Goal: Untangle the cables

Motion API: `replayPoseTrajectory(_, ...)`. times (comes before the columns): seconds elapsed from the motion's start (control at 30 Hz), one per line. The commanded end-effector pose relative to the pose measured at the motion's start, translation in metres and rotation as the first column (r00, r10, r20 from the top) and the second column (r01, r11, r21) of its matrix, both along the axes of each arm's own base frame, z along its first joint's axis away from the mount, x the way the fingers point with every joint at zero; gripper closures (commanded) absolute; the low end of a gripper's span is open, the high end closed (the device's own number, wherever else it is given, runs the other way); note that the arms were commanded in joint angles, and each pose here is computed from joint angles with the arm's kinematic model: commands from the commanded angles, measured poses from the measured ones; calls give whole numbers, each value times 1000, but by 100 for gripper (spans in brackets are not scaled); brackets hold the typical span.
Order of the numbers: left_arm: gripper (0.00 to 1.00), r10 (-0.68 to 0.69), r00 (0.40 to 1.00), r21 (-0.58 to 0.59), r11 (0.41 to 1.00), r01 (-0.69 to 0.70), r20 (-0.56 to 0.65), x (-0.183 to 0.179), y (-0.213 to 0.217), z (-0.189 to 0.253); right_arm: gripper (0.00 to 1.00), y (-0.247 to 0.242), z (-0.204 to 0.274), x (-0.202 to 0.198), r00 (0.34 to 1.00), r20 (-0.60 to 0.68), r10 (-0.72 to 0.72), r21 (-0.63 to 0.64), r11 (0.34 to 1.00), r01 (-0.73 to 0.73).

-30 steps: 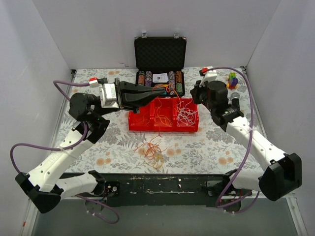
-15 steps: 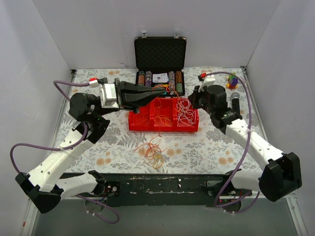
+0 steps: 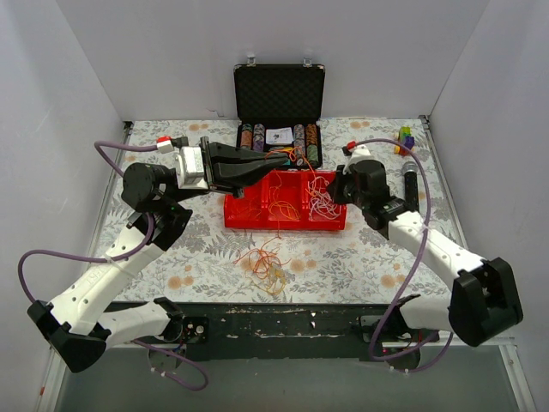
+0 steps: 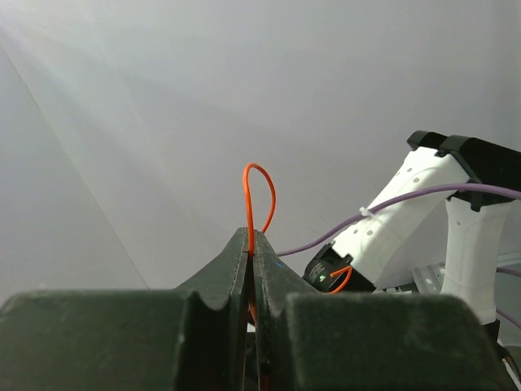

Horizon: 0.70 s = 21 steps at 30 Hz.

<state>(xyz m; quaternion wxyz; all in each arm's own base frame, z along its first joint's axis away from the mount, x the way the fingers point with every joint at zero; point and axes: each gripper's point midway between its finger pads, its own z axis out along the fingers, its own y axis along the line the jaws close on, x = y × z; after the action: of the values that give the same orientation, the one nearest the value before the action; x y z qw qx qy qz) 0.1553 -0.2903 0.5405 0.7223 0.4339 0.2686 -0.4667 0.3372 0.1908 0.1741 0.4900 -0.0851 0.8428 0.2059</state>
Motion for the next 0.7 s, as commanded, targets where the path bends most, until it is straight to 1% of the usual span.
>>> replayPoseTrajectory(0.0, 100, 11, 1000, -12, 1000, -11, 21, -2, 5, 5, 99, 8, -4, 30, 999, -27, -37, -12, 999, 37)
replayPoseTrajectory(0.07, 100, 17, 999, -10, 1000, -17, 27, -1, 4, 6, 98, 13, -24, 39, 995, -90, -40, -39, 999, 37)
replayPoseTrajectory(0.1, 100, 25, 999, -7, 1000, -25, 26, 1, 4, 4, 90, 15, -29, 40, 992, -118, -41, -49, 998, 35)
replayPoseTrajectory(0.17, 100, 39, 999, -1, 999, -39, 28, 4, 3, 3, 70, 16, -36, 39, 987, -152, -42, -60, 998, 33)
replayPoseTrajectory(0.2, 100, 56, 998, -2, 998, -56, 31, 7, 4, 3, 59, 18, -32, 36, 989, -144, -26, -44, 999, 20)
replayPoseTrajectory(0.23, 100, 83, 996, 2, 997, -83, 33, 13, 3, 0, 50, 19, -23, 34, 994, -113, -11, -21, 1000, 8)
replayPoseTrajectory(0.27, 100, 127, 991, -7, 992, -127, 42, 20, 5, 1, 38, 20, -14, 30, 997, -74, 8, 6, 1000, -7)
replayPoseTrajectory(0.3, 100, 195, 980, -23, 981, -195, 25, 34, 7, 1, 26, 20, 2, 27, 1000, -19, 18, 34, 999, -17)
replayPoseTrajectory(0.37, 100, 325, 946, -62, 944, -324, 11, 60, 13, 4, 18, 15, 24, 17, 998, 55, 18, 67, 997, -22)
replayPoseTrajectory(0.4, 100, 377, 926, -74, 924, -375, 8, 71, 16, 5, 15, 18, 38, 8, 995, 89, 55, 96, 993, -64)
replayPoseTrajectory(0.47, 100, 453, 891, -87, 889, -450, 16, 87, 20, 7, 14, 19, 56, -7, 984, 151, 91, 121, 987, -110)
replayPoseTrajectory(0.53, 100, 477, 878, -78, 877, -474, 26, 94, 19, 7, 13, 21, 67, -23, 973, 190, 133, 133, 978, -160)
replayPoseTrajectory(0.67, 100, 437, 899, -62, 898, -435, 37, 89, 13, 8, 12, 38, 81, -64, 934, 254, 250, 171, 939, -298)
